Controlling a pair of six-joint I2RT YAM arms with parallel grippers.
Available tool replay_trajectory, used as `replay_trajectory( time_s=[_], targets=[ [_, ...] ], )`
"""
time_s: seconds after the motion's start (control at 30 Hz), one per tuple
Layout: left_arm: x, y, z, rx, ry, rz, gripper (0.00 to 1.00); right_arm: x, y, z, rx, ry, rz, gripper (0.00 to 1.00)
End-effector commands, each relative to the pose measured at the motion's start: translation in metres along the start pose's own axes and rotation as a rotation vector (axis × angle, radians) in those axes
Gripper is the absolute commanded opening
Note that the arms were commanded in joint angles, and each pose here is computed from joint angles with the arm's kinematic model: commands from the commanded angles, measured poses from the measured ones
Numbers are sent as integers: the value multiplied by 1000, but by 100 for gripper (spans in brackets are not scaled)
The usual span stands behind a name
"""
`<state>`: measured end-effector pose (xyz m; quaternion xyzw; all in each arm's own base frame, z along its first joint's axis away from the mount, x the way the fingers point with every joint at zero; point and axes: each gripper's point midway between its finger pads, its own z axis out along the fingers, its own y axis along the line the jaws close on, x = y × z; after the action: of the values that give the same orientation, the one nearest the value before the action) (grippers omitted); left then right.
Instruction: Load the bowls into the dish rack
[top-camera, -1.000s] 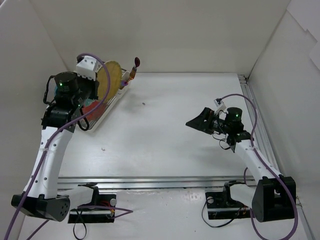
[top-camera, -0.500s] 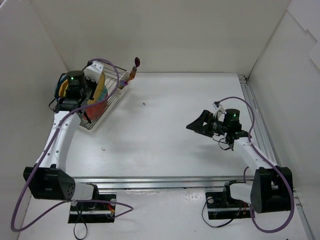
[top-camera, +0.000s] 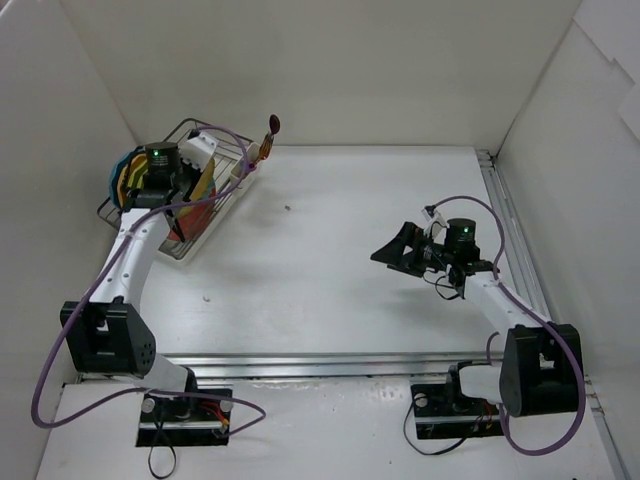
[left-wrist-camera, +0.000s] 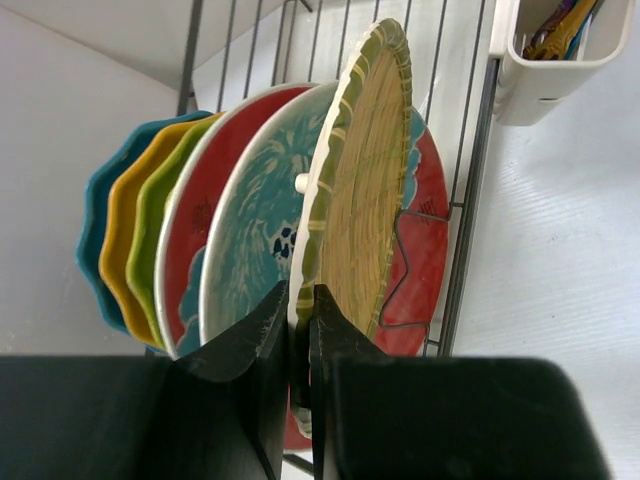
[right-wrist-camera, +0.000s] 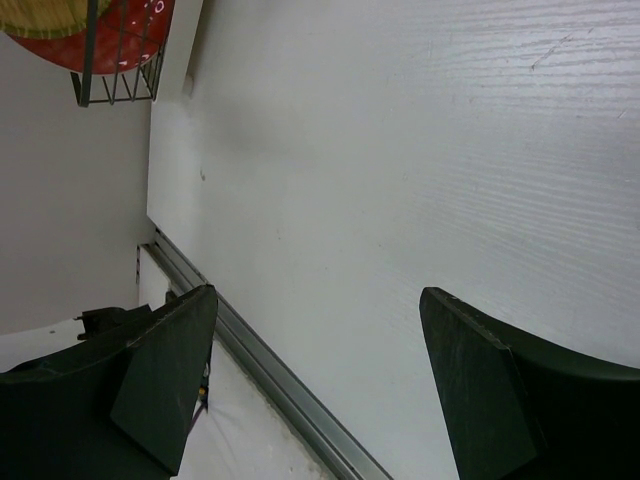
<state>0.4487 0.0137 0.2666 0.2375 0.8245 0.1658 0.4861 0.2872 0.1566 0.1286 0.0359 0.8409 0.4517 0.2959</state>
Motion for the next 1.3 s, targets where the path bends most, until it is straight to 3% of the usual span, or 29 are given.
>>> replay_trajectory(
  time_s=[0.0, 0.17, 0.53, 0.7, 1.07, 1.27],
  targets=[
    [-26, 13, 3, -8, -98, 38, 0, -10, 8, 1, -46, -24, -47, 79],
    [-20, 6, 4, 23, -73, 42, 0, -8, 5, 3, -41, -16, -41, 79],
    [-59, 67, -59, -269, -250, -15, 0, -7, 5, 3, -55, -20, -34, 79],
    [-66, 64, -69, -235, -270, -9, 0, -5, 5, 3, -60, -19, -29, 79],
    [-45, 19, -37, -17, -222, 42, 0, -3, 4, 4, -59, -12, -28, 79],
    [-41, 17, -38, 33, -226, 33, 0, -3, 1, 4, -52, -15, -23, 79]
  ],
)
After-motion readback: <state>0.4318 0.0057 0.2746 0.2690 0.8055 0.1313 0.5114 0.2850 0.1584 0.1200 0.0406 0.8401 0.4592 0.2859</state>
